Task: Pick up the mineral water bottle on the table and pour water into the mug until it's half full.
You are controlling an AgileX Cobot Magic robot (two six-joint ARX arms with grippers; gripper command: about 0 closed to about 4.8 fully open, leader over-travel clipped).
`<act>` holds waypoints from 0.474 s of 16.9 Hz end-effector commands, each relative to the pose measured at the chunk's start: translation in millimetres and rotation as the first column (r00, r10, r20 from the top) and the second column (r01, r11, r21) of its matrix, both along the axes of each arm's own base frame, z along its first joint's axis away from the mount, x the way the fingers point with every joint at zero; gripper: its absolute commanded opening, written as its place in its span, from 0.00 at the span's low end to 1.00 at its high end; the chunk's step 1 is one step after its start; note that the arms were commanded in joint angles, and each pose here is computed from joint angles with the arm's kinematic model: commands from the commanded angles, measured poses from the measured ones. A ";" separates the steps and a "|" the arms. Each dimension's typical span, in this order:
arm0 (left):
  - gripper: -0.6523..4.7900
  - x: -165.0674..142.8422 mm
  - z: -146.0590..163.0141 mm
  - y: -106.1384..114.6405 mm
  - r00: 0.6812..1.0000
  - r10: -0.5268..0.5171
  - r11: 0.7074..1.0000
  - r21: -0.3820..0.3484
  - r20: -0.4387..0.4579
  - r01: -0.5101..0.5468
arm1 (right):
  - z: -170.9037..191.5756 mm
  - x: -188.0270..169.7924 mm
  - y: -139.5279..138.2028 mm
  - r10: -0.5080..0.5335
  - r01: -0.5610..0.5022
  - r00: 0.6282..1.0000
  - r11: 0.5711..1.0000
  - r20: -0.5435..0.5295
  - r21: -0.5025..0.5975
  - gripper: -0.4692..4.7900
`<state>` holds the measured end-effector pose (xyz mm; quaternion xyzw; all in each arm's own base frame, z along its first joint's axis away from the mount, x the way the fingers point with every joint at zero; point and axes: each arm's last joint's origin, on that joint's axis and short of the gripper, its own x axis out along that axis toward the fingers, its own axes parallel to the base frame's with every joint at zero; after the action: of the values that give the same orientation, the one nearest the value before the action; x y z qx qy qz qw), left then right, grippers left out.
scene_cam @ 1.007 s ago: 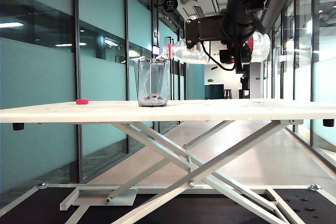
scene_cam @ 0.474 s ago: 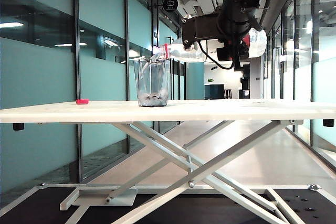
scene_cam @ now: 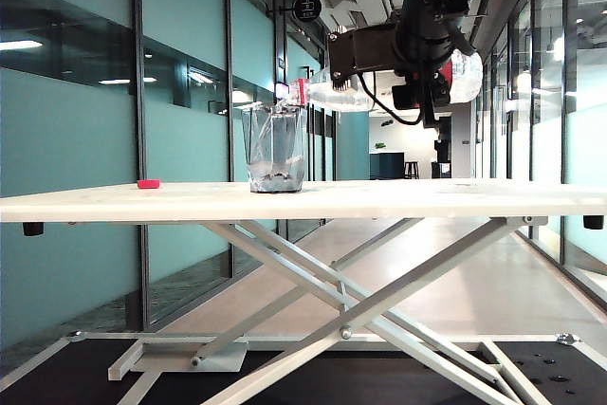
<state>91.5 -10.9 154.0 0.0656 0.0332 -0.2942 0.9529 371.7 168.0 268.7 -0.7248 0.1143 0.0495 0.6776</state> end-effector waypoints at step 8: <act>0.11 -0.1 -0.2 0.0 1.000 0.000 1.000 0.000 -0.005 0.000 | 4.9 -0.9 0.4 -0.034 0.032 0.999 0.860 -0.005 0.510 0.54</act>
<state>91.5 -10.9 154.0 0.0656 0.0332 -0.2940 0.9530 370.4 168.3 262.3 -0.5901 0.1322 0.0707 0.7933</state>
